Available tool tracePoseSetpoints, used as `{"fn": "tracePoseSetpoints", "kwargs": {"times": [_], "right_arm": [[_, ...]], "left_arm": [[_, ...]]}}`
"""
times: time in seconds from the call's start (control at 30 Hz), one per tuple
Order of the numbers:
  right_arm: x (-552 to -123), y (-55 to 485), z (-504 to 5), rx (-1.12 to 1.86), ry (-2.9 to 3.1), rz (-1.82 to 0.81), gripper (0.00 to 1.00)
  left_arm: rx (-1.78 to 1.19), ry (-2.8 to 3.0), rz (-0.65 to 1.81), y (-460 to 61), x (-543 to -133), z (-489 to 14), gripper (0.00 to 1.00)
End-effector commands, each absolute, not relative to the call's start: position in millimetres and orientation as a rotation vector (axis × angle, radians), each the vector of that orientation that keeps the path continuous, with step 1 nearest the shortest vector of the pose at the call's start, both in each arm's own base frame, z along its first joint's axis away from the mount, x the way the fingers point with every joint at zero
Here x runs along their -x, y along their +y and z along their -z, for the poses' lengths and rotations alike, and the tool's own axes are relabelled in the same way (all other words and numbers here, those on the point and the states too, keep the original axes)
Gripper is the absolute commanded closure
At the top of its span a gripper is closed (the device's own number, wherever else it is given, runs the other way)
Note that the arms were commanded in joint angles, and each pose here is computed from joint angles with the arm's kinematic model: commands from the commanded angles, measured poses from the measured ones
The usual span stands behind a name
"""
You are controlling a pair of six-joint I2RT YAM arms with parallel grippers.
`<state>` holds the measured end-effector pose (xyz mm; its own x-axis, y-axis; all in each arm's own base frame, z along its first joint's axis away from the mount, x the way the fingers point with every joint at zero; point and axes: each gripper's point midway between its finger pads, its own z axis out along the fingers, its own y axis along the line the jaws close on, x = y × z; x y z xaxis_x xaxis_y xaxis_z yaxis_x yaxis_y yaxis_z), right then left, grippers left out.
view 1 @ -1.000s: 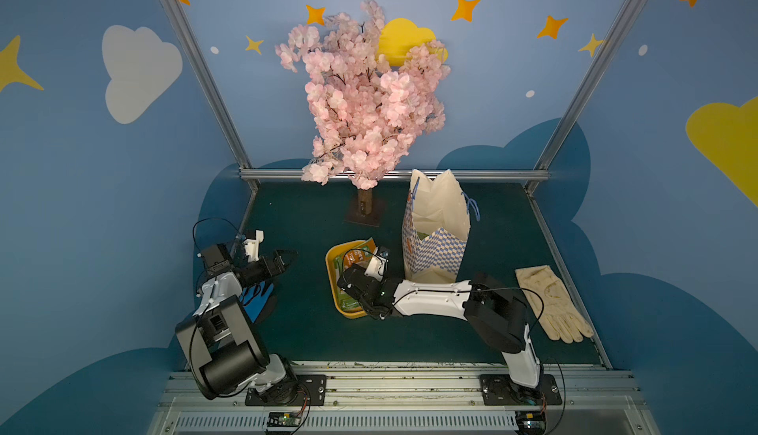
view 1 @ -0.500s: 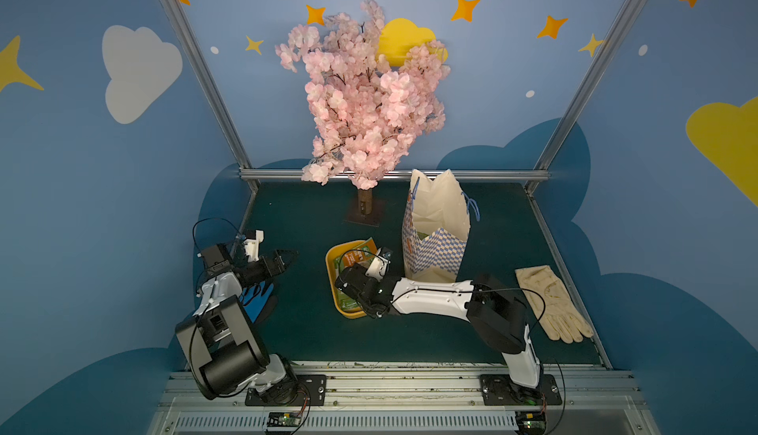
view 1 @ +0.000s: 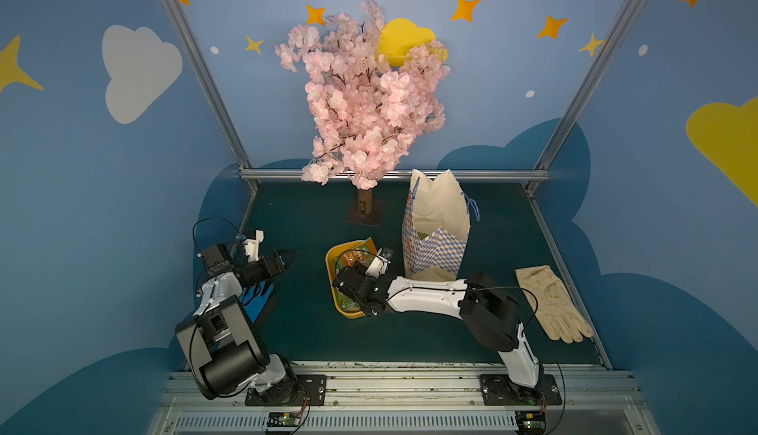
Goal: Place the condiment packets inside the bag
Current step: Pick up the condiment packet from the storage box.
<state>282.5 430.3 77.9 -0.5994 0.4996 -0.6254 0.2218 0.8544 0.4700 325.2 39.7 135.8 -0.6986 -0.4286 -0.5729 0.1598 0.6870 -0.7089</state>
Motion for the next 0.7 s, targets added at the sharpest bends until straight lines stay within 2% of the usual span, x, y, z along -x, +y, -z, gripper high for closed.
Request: {"fn": "tracePoseSetpoints", "kwargs": {"times": [0.0, 0.27, 0.37, 0.5, 0.57, 0.67], "right_arm": [[-296, 430, -72, -0.536, 2.198, -0.438, 0.18], [-316, 445, -77, -0.536, 2.157, -0.503, 0.18], [-325, 456, -83, -0.492, 2.120, -0.580, 0.22], [-324, 473, -100, -0.414, 2.072, -0.681, 0.37], [-322, 475, -112, -0.393, 2.027, -0.711, 0.48], [-316, 478, -129, -0.334, 1.968, -0.740, 0.71]], "left_arm": [[0.177, 2.117, 0.996, 37, -323, -140, 0.00], [0.180, 2.120, 0.992, 38, -323, -139, 0.00], [0.180, 2.119, 0.992, 38, -323, -139, 0.00], [0.182, 2.120, 0.992, 38, -324, -139, 0.00], [0.182, 2.120, 0.993, 38, -324, -139, 0.00], [0.181, 2.119, 0.991, 38, -323, -139, 0.00]]}}
